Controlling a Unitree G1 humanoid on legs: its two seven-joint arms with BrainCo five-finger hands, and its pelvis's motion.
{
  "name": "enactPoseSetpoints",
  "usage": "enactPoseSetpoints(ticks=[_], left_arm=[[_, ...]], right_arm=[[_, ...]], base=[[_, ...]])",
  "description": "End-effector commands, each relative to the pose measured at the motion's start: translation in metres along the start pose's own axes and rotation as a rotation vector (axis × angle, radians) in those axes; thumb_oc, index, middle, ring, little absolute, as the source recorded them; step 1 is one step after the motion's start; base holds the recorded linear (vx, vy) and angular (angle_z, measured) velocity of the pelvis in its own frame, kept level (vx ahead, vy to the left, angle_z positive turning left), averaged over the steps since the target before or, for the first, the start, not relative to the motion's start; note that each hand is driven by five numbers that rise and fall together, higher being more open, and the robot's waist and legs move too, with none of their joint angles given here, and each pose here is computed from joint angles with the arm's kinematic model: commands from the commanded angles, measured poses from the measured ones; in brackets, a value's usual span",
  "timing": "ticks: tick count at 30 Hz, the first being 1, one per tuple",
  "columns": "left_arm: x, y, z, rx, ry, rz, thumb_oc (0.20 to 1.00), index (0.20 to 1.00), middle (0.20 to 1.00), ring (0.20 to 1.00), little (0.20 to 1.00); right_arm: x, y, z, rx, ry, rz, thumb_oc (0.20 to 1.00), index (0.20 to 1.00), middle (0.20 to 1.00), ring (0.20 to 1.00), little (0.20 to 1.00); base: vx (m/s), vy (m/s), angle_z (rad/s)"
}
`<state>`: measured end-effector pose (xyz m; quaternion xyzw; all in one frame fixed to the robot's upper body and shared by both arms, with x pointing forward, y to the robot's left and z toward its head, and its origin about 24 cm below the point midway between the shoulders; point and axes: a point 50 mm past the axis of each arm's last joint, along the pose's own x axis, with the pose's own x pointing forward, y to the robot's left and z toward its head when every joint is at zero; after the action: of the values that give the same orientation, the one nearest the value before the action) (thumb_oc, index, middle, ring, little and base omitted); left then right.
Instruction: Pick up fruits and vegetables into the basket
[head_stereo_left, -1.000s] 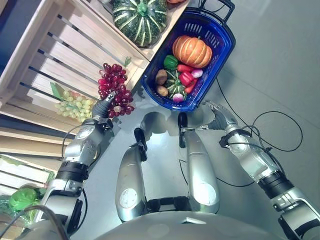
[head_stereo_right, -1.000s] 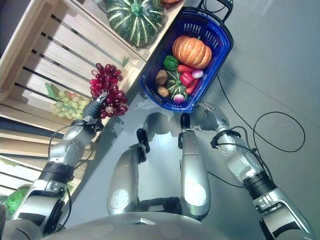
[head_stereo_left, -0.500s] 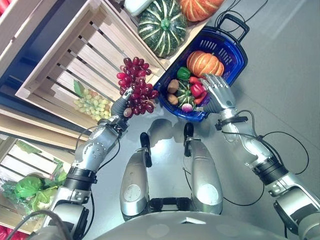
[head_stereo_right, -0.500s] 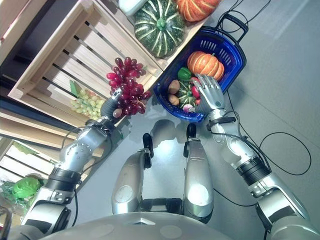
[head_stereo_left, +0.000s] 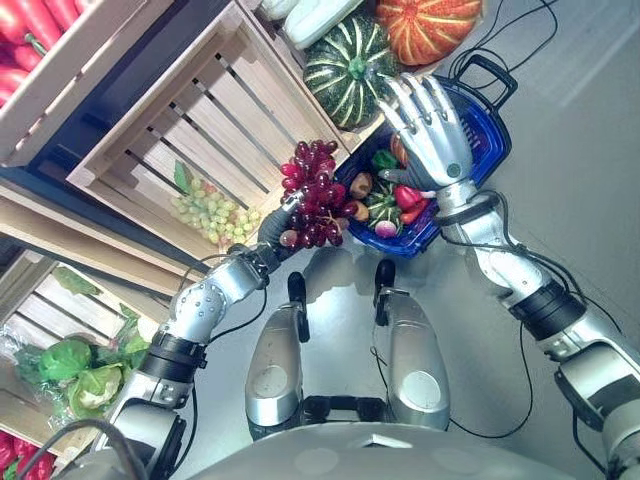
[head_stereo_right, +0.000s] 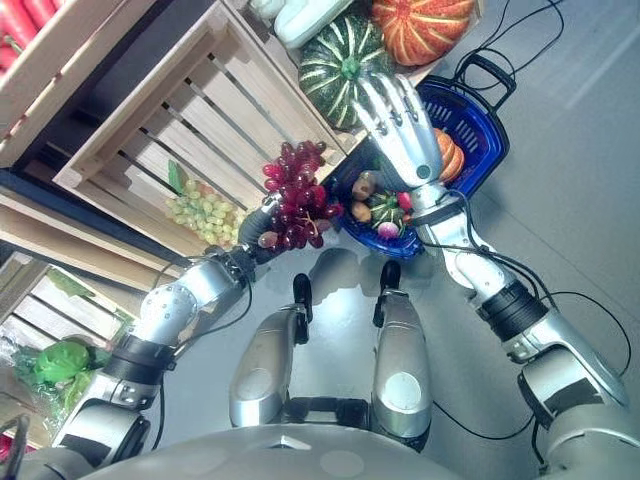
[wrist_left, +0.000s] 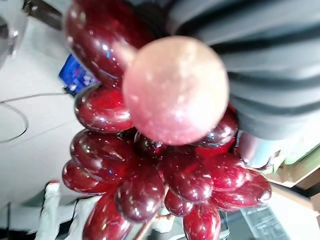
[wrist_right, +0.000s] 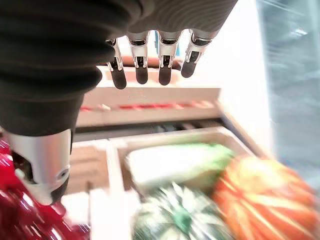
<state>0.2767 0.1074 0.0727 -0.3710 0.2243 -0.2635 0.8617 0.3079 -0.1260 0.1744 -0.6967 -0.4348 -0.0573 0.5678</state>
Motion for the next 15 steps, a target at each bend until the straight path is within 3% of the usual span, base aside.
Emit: enactPoseSetpoints(ticks=[1, 11, 15], left_arm=[[-0.004, -0.026, -0.016, -0.021, 0.067, -0.178, 0.2, 0.2, 0.2, 0.2, 0.2], [-0.007, -0.03, -0.034, 0.072, 0.209, -0.294, 0.2, 0.2, 0.2, 0.2, 0.2], [-0.005, -0.028, -0.033, 0.137, 0.193, -0.317, 0.2, 0.2, 0.2, 0.2, 0.2]], right_arm=[[0.005, 0.002, 0.026, 0.059, -0.115, 0.002, 1.0, 1.0, 1.0, 1.0, 1.0], [0.005, 0.008, 0.043, 0.144, -0.256, 0.094, 1.0, 1.0, 1.0, 1.0, 1.0], [0.0, 0.013, 0.055, 0.222, -0.342, 0.234, 1.0, 1.0, 1.0, 1.0, 1.0]], base=[[0.0, -0.017, 0.17], [-0.01, -0.005, 0.05], [-0.03, 0.002, 0.12]])
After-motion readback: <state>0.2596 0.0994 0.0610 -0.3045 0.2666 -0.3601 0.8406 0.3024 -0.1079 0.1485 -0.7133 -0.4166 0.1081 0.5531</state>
